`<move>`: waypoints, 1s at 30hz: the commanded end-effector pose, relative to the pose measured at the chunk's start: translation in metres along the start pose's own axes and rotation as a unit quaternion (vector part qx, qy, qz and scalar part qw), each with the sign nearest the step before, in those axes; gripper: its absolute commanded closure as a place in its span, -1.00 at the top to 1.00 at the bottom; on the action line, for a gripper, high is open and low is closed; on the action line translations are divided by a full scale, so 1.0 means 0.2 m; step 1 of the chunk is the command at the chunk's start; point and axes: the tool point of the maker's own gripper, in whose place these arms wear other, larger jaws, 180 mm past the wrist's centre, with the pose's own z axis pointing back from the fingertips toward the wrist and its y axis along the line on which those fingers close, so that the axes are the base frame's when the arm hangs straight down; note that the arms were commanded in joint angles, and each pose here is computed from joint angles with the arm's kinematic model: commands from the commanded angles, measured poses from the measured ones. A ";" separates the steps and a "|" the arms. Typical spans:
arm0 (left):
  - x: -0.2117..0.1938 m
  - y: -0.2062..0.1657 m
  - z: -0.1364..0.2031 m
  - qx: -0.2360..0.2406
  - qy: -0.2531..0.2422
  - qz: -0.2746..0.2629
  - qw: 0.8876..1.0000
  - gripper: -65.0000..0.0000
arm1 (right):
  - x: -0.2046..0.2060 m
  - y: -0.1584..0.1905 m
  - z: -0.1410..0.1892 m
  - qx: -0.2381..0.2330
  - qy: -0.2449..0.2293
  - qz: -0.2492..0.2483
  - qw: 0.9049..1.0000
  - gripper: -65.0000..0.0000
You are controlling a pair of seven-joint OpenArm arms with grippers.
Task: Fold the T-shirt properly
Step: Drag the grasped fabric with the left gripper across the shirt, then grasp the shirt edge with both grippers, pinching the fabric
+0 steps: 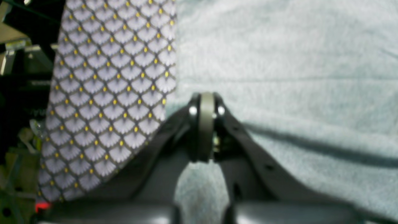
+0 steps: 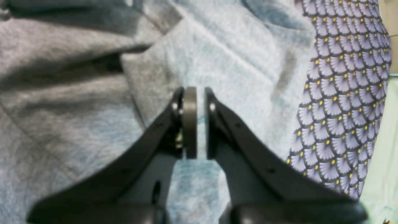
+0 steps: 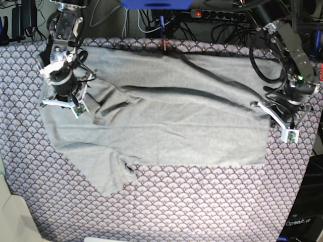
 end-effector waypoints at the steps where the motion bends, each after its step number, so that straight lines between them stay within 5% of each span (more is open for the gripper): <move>1: 0.06 0.05 0.01 0.010 -0.019 -0.007 1.000 -1.00 | 0.05 -0.04 0.01 -0.010 -0.020 0.000 1.000 -0.81; 5: -0.07 0.12 -0.05 0.011 0.019 0.010 1.000 -1.00 | 0.09 -0.09 0.01 -0.022 -0.029 -0.001 0.999 -0.80; 13: 0.10 0.29 -0.07 0.044 -0.023 0.049 0.998 -1.00 | 0.40 -0.32 -0.06 -0.065 -0.088 -0.005 0.994 -0.67; 17: 0.22 0.28 -0.13 0.034 -0.038 0.048 0.998 -0.51 | 0.53 -0.44 -0.14 -0.072 -0.104 -0.006 0.992 -0.37; 21: 0.27 0.21 -0.30 0.022 -0.002 0.027 0.999 0.00 | 0.55 -0.56 -0.29 -0.057 -0.088 -0.012 0.994 -0.11; 30: 0.37 0.05 -0.60 -0.040 -0.014 0.046 0.998 0.05 | 0.49 -0.77 -0.54 -0.012 -0.045 -0.042 0.998 0.02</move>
